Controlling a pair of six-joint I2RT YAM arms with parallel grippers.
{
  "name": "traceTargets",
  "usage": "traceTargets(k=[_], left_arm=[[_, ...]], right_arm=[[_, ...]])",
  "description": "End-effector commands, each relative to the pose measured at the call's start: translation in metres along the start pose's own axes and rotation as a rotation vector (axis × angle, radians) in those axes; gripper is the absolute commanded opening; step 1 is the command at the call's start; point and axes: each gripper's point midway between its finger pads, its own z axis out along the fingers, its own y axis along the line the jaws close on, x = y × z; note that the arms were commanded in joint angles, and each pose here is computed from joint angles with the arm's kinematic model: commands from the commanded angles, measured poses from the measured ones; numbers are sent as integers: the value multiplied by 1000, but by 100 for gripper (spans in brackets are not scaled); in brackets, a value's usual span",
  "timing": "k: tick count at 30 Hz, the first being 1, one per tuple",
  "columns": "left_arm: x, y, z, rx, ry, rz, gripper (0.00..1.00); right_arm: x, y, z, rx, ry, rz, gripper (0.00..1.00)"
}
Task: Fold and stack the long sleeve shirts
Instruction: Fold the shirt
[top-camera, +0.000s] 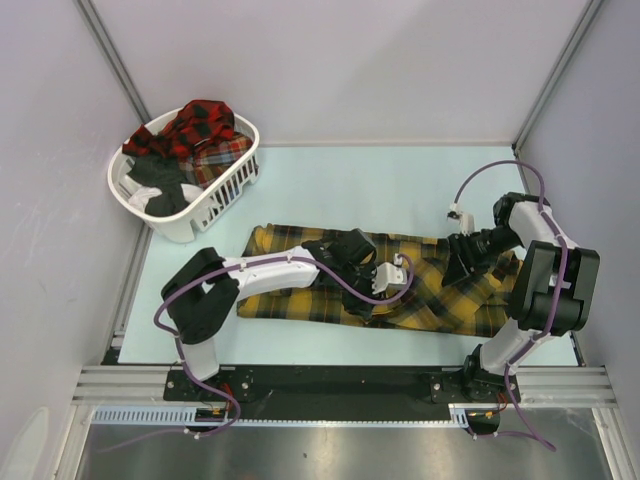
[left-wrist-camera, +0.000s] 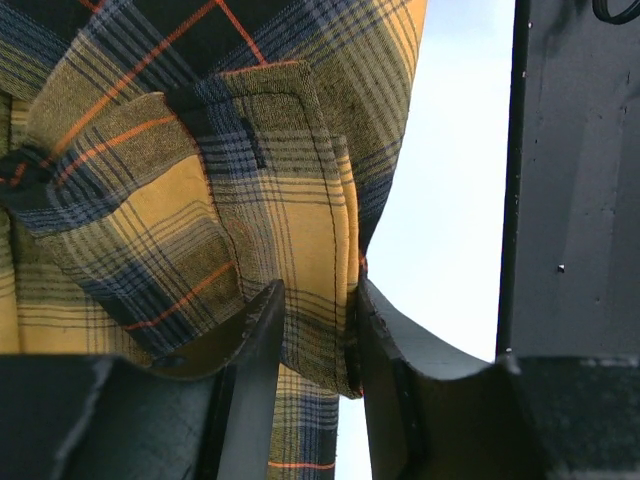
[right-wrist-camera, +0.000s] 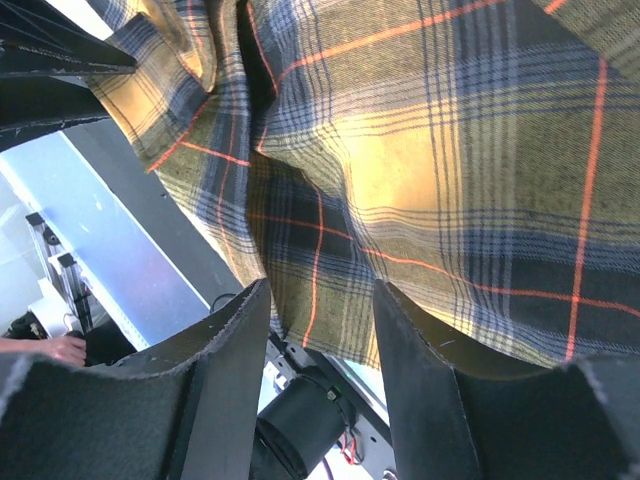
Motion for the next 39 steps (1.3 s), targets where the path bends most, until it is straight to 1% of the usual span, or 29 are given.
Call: traceTargets(k=[1, 2, 3, 4, 5, 6, 8, 12, 13, 14, 16, 18, 19, 20, 22, 23, 25, 26, 31, 32, 35, 36, 37, 39], left_arm=[[-13, 2, -9, 2, -33, 32, 40], [-15, 1, -11, 5, -39, 35, 39], [-16, 4, -15, -1, -47, 26, 22], [-21, 4, -20, -8, -63, 27, 11], [-26, 7, -24, -17, -81, 20, 4], [-29, 10, -29, -23, -99, -6, 0], [-43, 11, -44, -27, -145, -22, 0], [-62, 18, -88, -37, -261, -125, 0], [-64, 21, -97, -44, -284, -150, 0], [-64, 29, -115, -65, -321, -183, 0], [-61, 36, -131, -73, -357, -268, 0], [-48, 50, -150, -102, -389, -370, 0], [-45, 55, -155, -110, -407, -397, 0], [-30, 64, -161, -131, -416, -469, 0], [-22, 73, -173, -169, -453, -484, 0], [-8, 80, -177, -190, -464, -549, 0], [-3, 87, -189, -227, -510, -552, 0], [11, 91, -191, -246, -515, -602, 0], [41, 101, -193, -314, -524, -700, 0], [53, 104, -191, -329, -522, -733, 0], [70, 114, -193, -387, -535, -761, 0], [70, 118, -196, -396, -555, -750, 0], [78, 120, -196, -404, -560, -776, 0], [77, 123, -199, -410, -584, -762, 0]], right_arm=[[1, 2, -7, 26, -20, -33, 51], [1, 1, -7, 29, -18, -35, 51], [1, 1, -7, 30, -20, -35, 51], [1, 0, -7, 32, -20, -34, 51], [0, 0, -7, 35, -21, -35, 51], [0, 0, -8, 36, -22, -33, 51], [-2, -1, -8, 40, -26, -36, 51], [-13, -5, -12, 59, -59, -44, 52], [-18, -5, -13, 65, -71, -42, 52], [-22, -5, -15, 63, -84, -41, 53], [-30, -8, -16, 74, -103, -49, 54], [-39, -12, -15, 80, -114, -45, 54], [-41, -13, -15, 87, -110, -47, 54], [-45, -17, -13, 90, -109, -42, 54], [-48, -22, -11, 110, -97, -41, 54], [-50, -26, -8, 119, -92, -42, 54], [-50, -34, -5, 150, -73, -37, 53], [-51, -36, -1, 160, -61, -45, 51], [-50, -49, 7, 199, -5, -37, 47], [-50, -50, 7, 202, -2, -36, 47], [-50, -52, 5, 210, 12, -38, 47], [-48, -54, 3, 216, 17, -35, 47], [-49, -55, 1, 219, 17, -37, 47], [-47, -58, -1, 228, 20, -29, 47]])
